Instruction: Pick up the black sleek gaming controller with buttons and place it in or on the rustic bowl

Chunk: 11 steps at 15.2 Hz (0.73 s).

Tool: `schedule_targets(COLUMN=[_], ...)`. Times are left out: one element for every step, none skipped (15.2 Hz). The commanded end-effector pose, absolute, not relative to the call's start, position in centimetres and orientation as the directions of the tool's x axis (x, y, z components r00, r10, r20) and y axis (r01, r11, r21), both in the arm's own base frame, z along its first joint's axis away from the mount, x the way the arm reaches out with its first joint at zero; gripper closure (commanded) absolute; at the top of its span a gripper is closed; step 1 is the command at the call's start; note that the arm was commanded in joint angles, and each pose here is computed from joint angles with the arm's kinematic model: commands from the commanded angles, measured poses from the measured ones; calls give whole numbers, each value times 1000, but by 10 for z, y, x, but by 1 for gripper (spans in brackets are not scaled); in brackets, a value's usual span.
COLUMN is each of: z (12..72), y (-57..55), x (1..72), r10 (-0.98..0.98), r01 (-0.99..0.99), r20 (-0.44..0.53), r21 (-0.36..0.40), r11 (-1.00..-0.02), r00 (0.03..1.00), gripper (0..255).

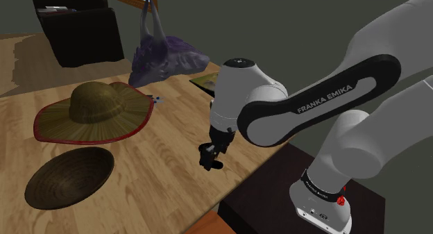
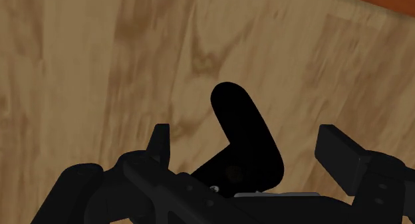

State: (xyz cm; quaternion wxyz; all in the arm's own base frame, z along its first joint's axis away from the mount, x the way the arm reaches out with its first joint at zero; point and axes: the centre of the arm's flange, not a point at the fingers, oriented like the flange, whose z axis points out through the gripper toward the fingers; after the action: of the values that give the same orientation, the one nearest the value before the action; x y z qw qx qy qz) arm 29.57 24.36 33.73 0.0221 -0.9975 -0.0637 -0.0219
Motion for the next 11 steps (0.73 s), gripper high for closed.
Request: schedule_targets(z=[328,328,328,328,328,328,328,328,328,328,328], y=[244,244,244,244,244,244,244,244,244,244,244], x=[296,296,296,296,296,296,296,296,296,296,296], r10=[126,126,126,126,126,126,126,126,126,126,126], r01=[128,128,128,128,128,128,128,128,128,128,128], r20=[47,47,47,47,47,47,47,47,47,47,47], r21=[-42,-42,-42,-42,-42,-42,-42,-42,-42,-42,-42], r11=[-991,-991,-991,-991,-991,-991,-991,-991,-991,-991,-991], r00=[991,991,991,991,991,991,991,991,991,991,991], gripper=[0,0,0,0,0,0,0,0,255,255,255])
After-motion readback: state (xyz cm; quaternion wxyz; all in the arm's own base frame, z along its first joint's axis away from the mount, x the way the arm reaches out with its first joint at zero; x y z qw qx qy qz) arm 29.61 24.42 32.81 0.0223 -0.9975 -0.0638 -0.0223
